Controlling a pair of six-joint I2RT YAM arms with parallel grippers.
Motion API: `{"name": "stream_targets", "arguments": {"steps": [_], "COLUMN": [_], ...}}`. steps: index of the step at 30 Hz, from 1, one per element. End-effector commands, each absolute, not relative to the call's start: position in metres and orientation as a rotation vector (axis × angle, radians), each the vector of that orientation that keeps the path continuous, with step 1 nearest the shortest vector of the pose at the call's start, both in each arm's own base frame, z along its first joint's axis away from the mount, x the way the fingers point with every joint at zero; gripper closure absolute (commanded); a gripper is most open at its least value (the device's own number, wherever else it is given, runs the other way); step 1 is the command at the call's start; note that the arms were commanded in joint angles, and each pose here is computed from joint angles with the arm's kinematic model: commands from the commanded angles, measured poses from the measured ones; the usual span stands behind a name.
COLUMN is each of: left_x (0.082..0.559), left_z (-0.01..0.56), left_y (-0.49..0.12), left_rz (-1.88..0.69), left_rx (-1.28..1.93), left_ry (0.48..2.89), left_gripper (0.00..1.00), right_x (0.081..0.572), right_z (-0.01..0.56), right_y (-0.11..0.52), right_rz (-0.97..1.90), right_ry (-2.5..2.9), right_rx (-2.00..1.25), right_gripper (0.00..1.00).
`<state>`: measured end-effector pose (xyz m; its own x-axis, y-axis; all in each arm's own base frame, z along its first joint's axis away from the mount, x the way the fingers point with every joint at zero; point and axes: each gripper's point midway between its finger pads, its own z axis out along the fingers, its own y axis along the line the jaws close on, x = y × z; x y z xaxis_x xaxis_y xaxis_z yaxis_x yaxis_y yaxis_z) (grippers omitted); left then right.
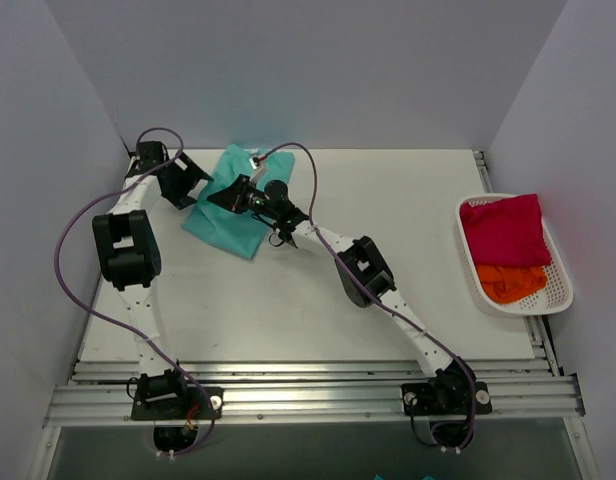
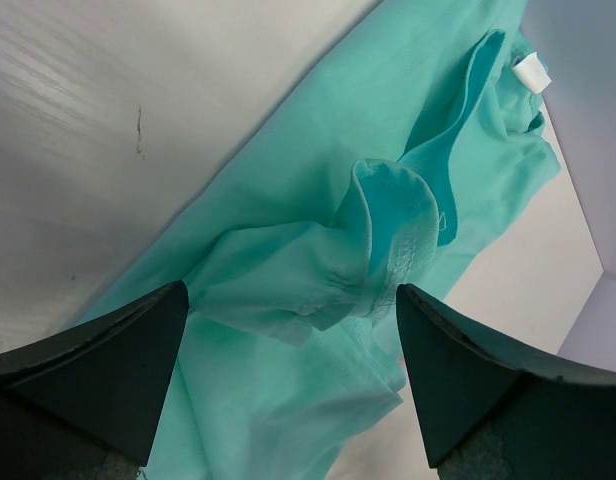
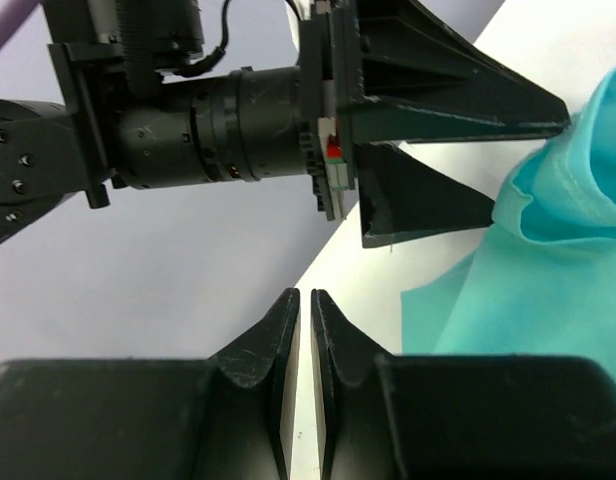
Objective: Fold and stack the t-shirts
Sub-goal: Fold the folded rectangular tshirt in 1/3 of the way
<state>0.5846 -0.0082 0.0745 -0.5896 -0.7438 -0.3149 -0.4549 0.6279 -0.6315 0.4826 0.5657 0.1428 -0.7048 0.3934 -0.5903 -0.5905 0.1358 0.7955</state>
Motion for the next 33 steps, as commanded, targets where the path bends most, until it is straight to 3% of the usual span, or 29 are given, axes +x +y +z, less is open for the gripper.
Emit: {"name": "stream_targets", "arguments": {"steps": [1, 9, 10, 17, 27, 33], "left_x": [0.599, 0.589, 0.588, 0.585, 0.571, 0.576], "left_z": [0.106, 0.1, 0.098, 0.102, 0.159, 0.197], "left_y": [-0.009, -0.007, -0.001, -0.023, -0.037, 0.001], "left_rz": [-0.725, -0.685, -0.67, -0.759, -0.754, -0.687], "left_rx": [-0.838, -0.789, -0.781, -0.645, -0.522, -0.56], "left_ry": [2.21, 2.25, 2.254, 2.302, 2.259, 2.189], "left_gripper": [0.06, 0.06, 0.06, 0.06, 0.06, 0.06], "right_x": [0.481, 0.512, 0.52, 0.561, 0.565, 0.567], "right_z": [0.17, 0.125, 0.115, 0.088, -0.002, -0.003], "right_y": [0.569, 0.577, 0.573, 0.522, 0.49, 0.482], "right_rz": [1.686, 1.448, 1.376, 0.849, 0.752, 0.747], "right_ry": [1.57, 1.636, 1.706, 1.848, 2.022, 2.024], "right_rx": [-0.22, -0.122, -0.09, -0.018, 0.058, 0.085], "right_gripper": [0.93, 0.93, 0.99, 1.0, 1.0, 1.0]}}
